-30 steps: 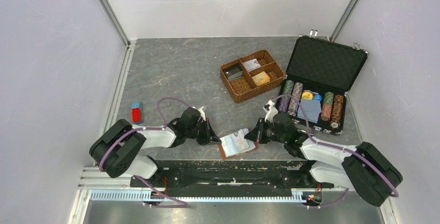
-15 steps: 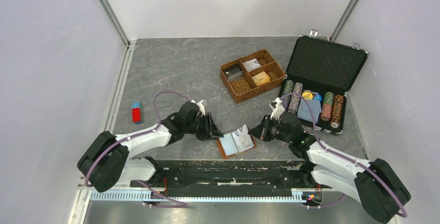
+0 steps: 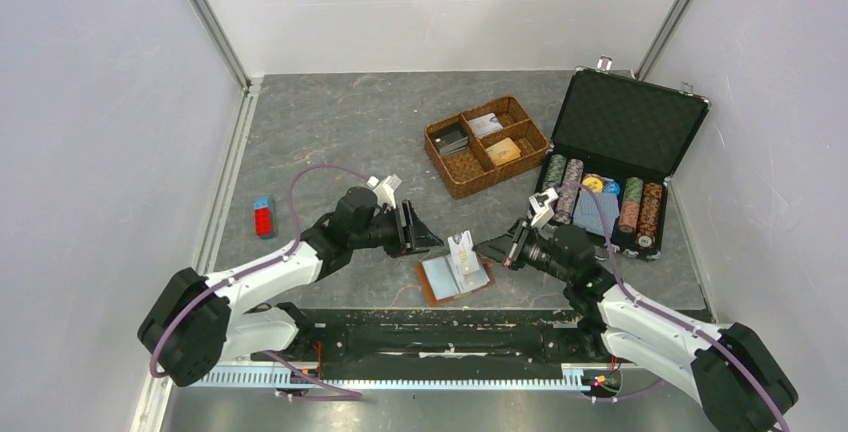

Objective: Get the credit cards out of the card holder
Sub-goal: Place the credit card in the storage box.

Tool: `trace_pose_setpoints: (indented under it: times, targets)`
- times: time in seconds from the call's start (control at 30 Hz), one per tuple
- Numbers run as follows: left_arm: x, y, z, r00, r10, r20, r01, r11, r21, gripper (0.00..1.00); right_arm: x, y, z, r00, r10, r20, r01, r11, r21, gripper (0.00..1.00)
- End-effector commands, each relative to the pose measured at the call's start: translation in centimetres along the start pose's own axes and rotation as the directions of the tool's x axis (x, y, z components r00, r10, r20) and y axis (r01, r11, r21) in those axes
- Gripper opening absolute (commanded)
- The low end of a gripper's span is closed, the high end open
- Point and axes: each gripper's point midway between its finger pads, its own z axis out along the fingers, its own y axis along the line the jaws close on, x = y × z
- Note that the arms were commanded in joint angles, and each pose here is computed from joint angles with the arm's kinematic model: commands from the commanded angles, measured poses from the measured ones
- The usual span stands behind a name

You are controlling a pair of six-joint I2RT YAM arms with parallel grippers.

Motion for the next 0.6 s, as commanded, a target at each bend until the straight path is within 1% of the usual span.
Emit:
trace_pose_setpoints:
  times: [0.0, 0.13, 0.23, 0.33, 0.4, 0.47, 0.53, 0.57]
  targets:
    - [-1.6, -4.7, 0.1, 0.999, 0.013, 0.033, -0.018, 0.984, 0.176, 0.62, -1.4, 3.5, -0.7, 0.994, 0.090, 0.066, -0.078, 0.983, -0.164, 0.00]
    - [-1.8, -5.3, 0.7, 0.999, 0.005, 0.032, -0.012, 0.978, 0.206, 0.64, -1.7, 4.8, -1.3, 0.988, 0.127, 0.084, -0.104, 0.966, -0.235, 0.00]
    - [-1.7, -5.9, 1.3, 1.000, -0.006, 0.014, 0.003, 0.970, 0.243, 0.64, -2.0, 4.9, -1.5, 0.985, 0.139, 0.103, -0.111, 0.963, -0.247, 0.00]
    - [-1.5, -6.7, 1.6, 1.000, -0.022, 0.003, 0.021, 0.958, 0.286, 0.63, -1.9, 5.0, -1.5, 0.985, 0.147, 0.094, -0.119, 0.959, -0.256, 0.00]
    - [-1.7, -7.3, 1.4, 1.000, -0.028, 0.011, 0.023, 0.949, 0.316, 0.55, -1.7, 5.1, -1.6, 0.985, 0.153, 0.084, -0.125, 0.956, -0.266, 0.00]
    - [-1.8, -7.8, 1.2, 0.999, -0.032, 0.020, 0.024, 0.941, 0.339, 0.45, -1.4, 4.9, -1.5, 0.987, 0.143, 0.073, -0.119, 0.957, -0.263, 0.00]
    - [-1.9, -8.0, 1.0, 0.999, -0.029, 0.027, 0.018, 0.937, 0.349, 0.32, -1.0, 4.8, -1.5, 0.992, 0.115, 0.056, -0.097, 0.961, -0.260, 0.00]
    - [-1.9, -8.1, 0.9, 0.999, -0.028, 0.028, 0.017, 0.936, 0.351, 0.24, -0.8, 4.8, -1.5, 0.994, 0.098, 0.048, -0.083, 0.962, -0.261, 0.00]
